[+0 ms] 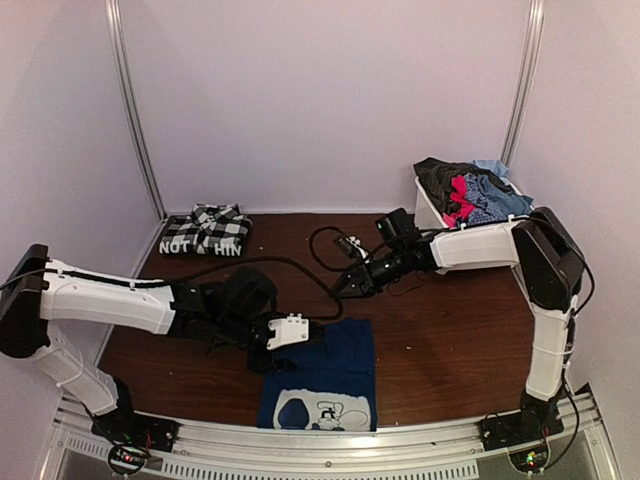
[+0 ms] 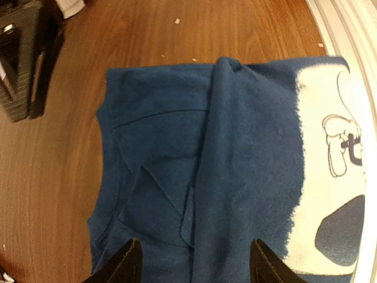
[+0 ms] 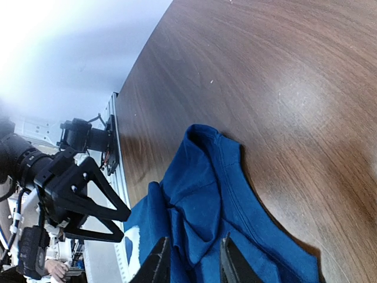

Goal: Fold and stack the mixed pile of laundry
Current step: Adjust the square-folded T-shirt at the center of the board.

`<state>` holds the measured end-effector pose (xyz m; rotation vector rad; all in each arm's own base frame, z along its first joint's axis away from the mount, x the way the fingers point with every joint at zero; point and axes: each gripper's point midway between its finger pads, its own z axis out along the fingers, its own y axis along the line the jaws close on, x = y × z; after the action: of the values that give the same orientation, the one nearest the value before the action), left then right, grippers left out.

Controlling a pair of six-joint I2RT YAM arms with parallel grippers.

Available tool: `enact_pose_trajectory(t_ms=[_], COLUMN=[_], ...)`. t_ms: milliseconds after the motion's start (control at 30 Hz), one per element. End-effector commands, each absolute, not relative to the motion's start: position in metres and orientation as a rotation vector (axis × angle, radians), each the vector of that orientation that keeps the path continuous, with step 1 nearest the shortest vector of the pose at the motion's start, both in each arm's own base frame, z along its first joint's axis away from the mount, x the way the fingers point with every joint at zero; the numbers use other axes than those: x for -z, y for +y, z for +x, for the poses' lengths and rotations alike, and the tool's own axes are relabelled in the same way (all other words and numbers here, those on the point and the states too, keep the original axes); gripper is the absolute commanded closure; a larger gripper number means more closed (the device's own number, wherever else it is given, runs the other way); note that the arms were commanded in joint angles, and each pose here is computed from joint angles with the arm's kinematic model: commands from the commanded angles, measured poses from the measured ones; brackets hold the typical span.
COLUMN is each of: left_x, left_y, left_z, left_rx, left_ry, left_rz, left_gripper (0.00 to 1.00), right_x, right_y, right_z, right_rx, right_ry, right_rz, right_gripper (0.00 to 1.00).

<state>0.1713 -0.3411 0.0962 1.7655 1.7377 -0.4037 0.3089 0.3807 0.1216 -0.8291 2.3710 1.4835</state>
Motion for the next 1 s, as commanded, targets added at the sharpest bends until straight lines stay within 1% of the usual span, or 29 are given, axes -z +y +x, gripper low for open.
enact_pose_trajectory(t_ms=[0, 100, 200, 467, 600, 667, 733, 900, 967], left_x=[-0.105, -0.089, -0.08, -0.059, -0.052, -0.051, -0.052, -0.066, -0.08], left_y=[-0.366, -0.374, -0.38, -0.389, -0.387, -0.386, -0.386, -0.388, -0.391], left_z=[0.171, 0.169, 0.171, 0.175, 0.177, 0.176, 0.176, 0.176, 0.179], left_rx=[0.429, 0.456, 0.462, 0.454, 0.436, 0.441, 0.439, 0.441, 0.44], left_ry=[1.562, 1.562, 1.56, 1.568, 1.587, 1.592, 1.598, 1.589, 1.567], left_rz=[1.866, 1.918, 1.93, 1.97, 1.986, 1.993, 1.996, 1.994, 1.967], left_gripper=[0.41, 0.47, 0.48, 0.59, 0.61, 0.68, 0.76, 0.99, 1.0], right_x=[-0.12, -0.111, -0.096, -0.06, -0.031, -0.018, -0.009, -0.001, 0.002], right_y=[0.404, 0.42, 0.431, 0.435, 0.431, 0.428, 0.426, 0.423, 0.423], right_z=[0.301, 0.292, 0.282, 0.284, 0.284, 0.283, 0.282, 0.279, 0.279], right_rx=[-1.644, -1.674, -1.69, -1.664, -1.617, -1.597, -1.585, -1.566, -1.56], right_ry=[2.332, 2.353, 2.39, 2.471, 2.544, 2.582, 2.604, 2.623, 2.629], right_rz=[-0.886, -0.931, -0.962, -0.924, -0.912, -0.905, -0.902, -0.907, -0.907], right_gripper=[0.74, 0.75, 0.78, 0.83, 0.85, 0.85, 0.86, 0.87, 0.87])
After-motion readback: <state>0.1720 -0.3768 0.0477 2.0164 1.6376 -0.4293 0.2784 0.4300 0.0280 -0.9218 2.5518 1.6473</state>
